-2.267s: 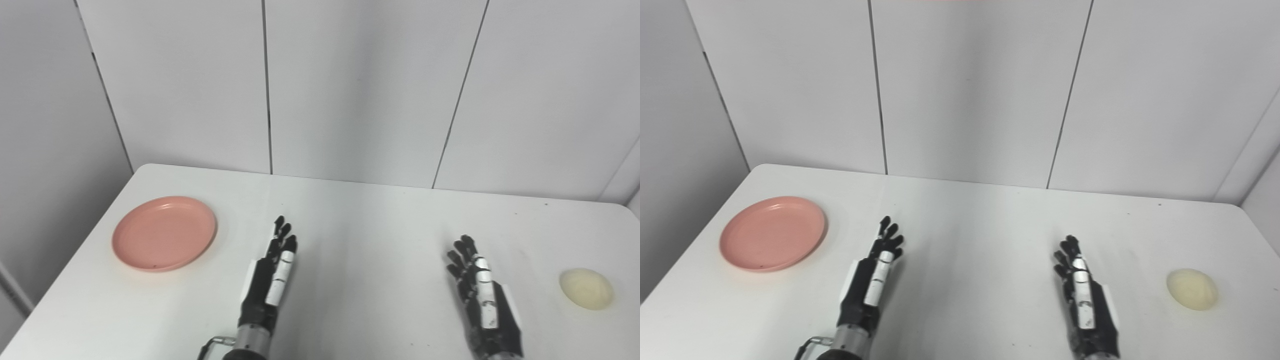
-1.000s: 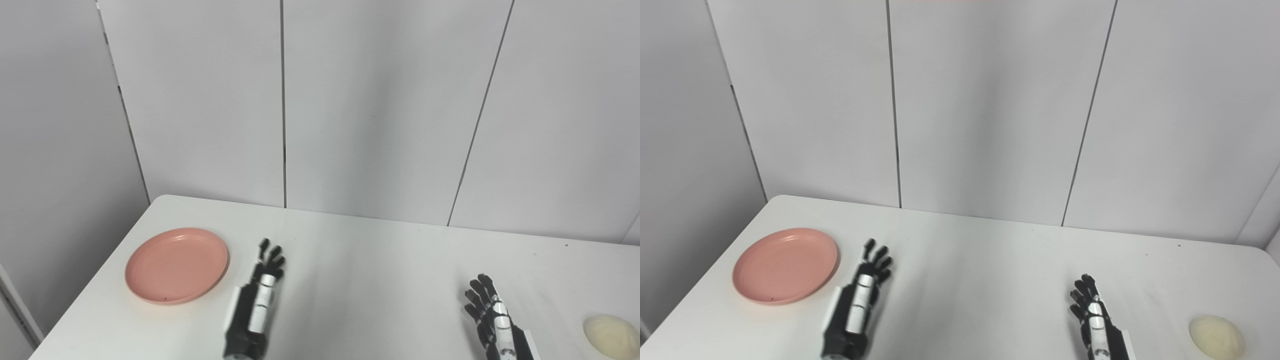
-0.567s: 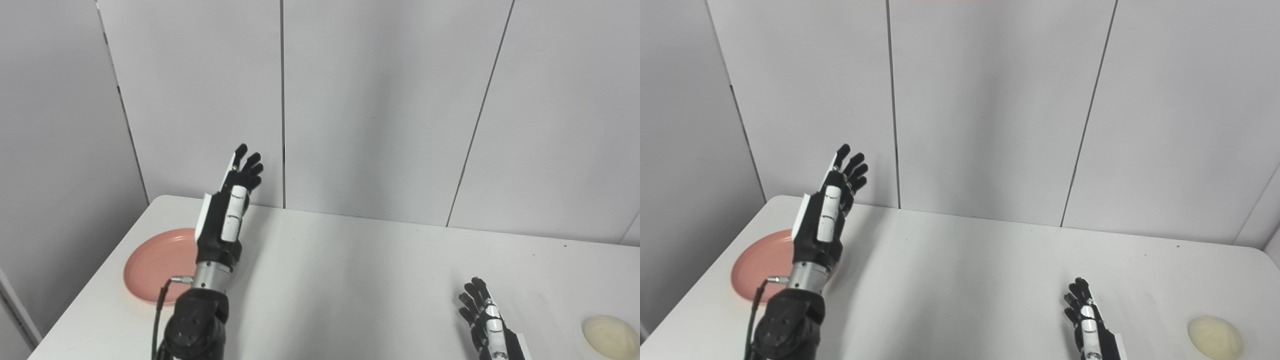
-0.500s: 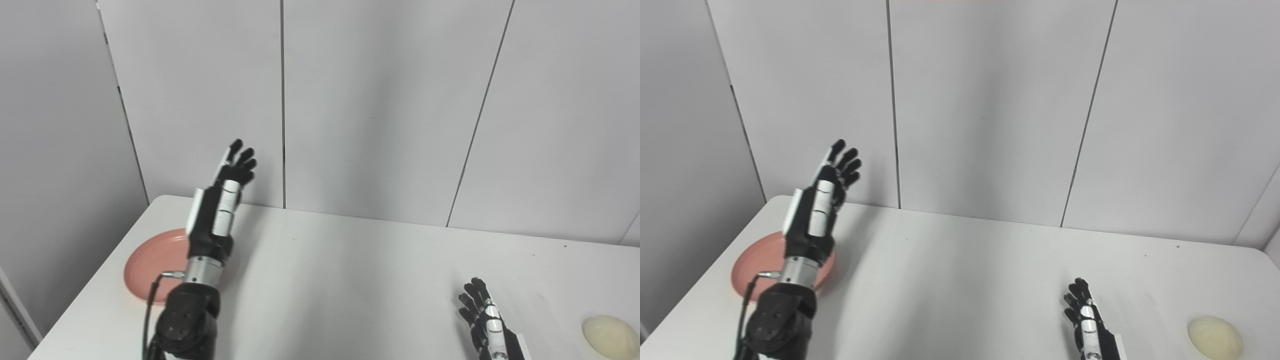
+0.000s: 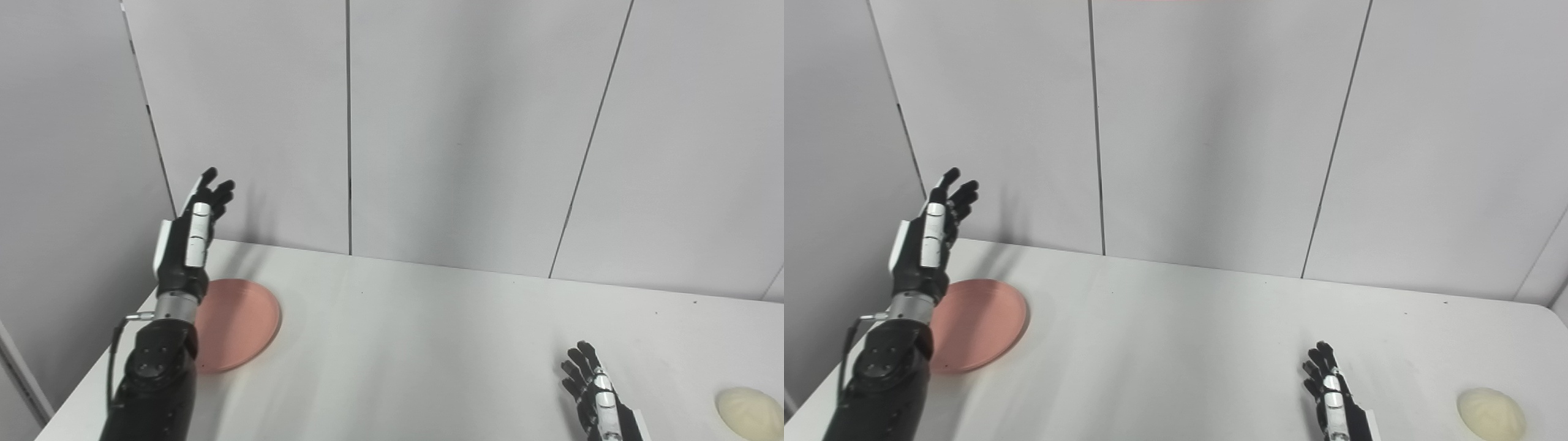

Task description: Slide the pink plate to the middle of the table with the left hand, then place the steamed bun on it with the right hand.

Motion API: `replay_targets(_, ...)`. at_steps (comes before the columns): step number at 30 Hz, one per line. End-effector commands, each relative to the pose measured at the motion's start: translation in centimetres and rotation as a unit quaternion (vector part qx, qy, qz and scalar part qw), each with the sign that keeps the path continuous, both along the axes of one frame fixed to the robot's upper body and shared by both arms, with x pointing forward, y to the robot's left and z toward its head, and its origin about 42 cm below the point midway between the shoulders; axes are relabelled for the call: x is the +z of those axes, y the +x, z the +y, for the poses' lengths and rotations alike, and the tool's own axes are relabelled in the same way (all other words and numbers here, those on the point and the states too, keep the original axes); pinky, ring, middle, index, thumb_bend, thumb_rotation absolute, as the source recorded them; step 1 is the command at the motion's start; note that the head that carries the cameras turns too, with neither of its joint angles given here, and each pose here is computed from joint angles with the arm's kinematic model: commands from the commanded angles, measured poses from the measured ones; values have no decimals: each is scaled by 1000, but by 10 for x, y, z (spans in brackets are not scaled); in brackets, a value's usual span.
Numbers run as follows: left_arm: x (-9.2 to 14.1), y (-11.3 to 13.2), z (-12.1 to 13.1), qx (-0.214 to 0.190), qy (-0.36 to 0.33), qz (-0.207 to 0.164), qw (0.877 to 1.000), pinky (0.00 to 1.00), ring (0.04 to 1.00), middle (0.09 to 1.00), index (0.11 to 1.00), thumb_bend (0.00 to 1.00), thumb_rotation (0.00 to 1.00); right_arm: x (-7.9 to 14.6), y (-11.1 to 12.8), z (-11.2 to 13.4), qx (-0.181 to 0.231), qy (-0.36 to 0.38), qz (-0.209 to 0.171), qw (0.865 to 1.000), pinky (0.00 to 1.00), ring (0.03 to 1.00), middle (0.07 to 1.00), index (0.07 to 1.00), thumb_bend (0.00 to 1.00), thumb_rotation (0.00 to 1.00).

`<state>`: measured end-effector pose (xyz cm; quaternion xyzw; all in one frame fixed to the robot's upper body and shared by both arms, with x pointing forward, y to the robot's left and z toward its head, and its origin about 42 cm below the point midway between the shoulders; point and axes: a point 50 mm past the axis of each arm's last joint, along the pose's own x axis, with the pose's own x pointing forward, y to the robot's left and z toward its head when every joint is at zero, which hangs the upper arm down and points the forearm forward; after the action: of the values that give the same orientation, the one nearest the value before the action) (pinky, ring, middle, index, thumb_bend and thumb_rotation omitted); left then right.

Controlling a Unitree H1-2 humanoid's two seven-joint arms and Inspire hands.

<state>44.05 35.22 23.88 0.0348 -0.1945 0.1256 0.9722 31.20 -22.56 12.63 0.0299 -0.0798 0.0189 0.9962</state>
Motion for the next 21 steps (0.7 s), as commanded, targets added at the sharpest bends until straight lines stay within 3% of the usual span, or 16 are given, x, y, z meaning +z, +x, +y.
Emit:
replay_targets(1,39,10,13,-2,15,-63,998,931,893,866,908,788,1000,-22,-12,0,-3,7,41,999,943,925,935,941,518,1000)
replay_targets(5,36,16,39,5,21,-54,998,910,889,855,907,749,1000,-22,-12,0,-3,4,43,999,941,924,933,939,535,1000)
replay_targets(10,19,23,61,20,20,-31,999,918,866,846,911,814,1000,-22,-12,-1,-3,0,41,999,935,924,933,940,517,1000)
replay_targets(17,-1,30,81,43,5,-3,999,950,901,867,933,782,1000,-22,-11,-3,-1,5,44,999,949,929,935,945,510,1000)
replay_targets(21,-14,28,88,44,-10,10,999,906,877,847,924,755,1000,-22,-11,-4,-1,5,41,999,943,924,933,944,511,1000)
